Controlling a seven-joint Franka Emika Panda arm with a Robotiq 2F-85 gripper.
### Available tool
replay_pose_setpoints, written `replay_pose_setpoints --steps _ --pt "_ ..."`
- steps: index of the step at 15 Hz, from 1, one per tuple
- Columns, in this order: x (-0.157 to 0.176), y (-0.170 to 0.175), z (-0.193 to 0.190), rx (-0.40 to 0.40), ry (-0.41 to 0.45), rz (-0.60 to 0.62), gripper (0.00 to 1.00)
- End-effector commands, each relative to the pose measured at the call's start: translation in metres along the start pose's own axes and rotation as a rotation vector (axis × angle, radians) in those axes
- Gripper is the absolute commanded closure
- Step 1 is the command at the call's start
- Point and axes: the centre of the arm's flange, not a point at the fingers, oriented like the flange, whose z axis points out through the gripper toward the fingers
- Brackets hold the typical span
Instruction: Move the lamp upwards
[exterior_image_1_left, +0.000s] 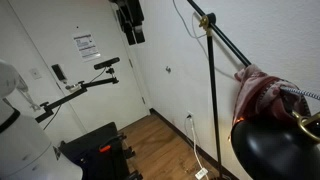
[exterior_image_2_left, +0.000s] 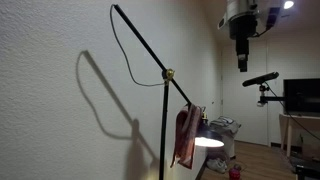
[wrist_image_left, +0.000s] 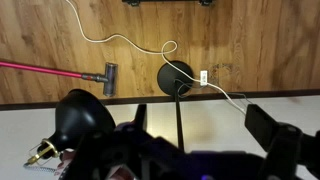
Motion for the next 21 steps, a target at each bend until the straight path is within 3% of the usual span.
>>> replay_pose_setpoints --steps 1,14,17,21 --pt "0.000 0.000 0.000 0.000 0.000 0.000 0.00" --pt "0.000 0.000 0.000 0.000 0.000 0.000 0.00" --pt "-0.008 -0.008 -0.018 0.013 0.117 -0.005 0.00" --pt "-0.021 -0.025 -0.054 0.025 0.345 -0.021 0.00"
